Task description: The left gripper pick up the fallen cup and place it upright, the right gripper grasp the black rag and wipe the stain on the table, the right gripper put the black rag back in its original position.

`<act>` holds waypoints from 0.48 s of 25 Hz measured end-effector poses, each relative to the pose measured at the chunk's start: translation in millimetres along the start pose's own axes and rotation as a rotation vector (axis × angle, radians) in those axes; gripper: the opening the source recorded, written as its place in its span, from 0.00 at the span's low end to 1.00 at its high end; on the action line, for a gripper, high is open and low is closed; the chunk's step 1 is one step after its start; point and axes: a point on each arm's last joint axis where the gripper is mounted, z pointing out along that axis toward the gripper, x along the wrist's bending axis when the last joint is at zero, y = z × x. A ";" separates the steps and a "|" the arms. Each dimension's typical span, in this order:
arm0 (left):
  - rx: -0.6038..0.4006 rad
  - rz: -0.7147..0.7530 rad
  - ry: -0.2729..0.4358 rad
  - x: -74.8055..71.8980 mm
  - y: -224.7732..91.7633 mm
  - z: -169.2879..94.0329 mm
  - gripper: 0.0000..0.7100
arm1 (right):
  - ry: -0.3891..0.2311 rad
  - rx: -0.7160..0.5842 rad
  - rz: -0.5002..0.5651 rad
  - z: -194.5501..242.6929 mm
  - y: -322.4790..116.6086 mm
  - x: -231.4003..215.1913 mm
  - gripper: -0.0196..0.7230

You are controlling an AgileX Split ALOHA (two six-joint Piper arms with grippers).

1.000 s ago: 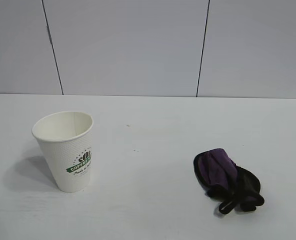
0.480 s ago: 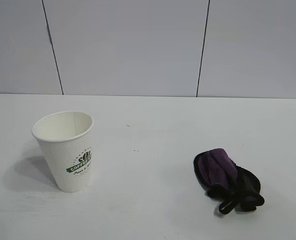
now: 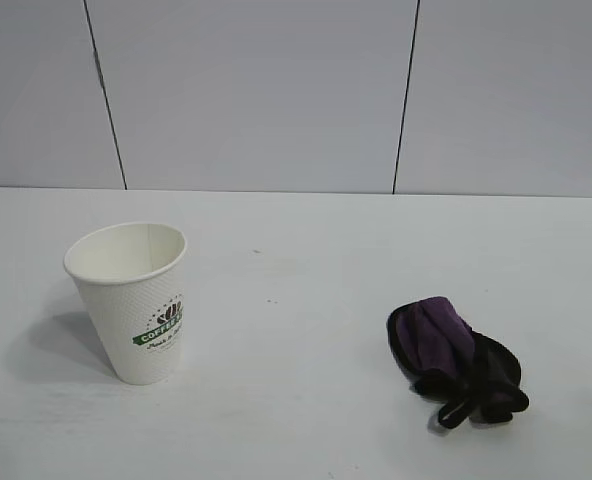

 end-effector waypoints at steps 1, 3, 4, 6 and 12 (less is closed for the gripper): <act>0.000 0.000 0.000 0.0 0.0 0.0 0.94 | -0.004 0.001 0.001 0.0 -0.1 -0.1 0.89; 0.000 0.000 0.000 0.0 0.0 0.0 0.94 | -0.020 0.002 0.007 0.0 -0.1 -0.6 0.89; 0.000 0.000 0.000 0.0 0.0 0.0 0.94 | -0.031 0.003 0.009 0.0 -0.2 -1.1 0.89; 0.000 0.000 0.000 0.0 0.0 0.0 0.94 | -0.047 0.004 0.017 -0.1 -0.2 -1.8 0.89; 0.000 0.000 0.000 0.0 0.0 0.0 0.94 | -0.056 0.004 0.031 -0.1 -0.2 -2.4 0.89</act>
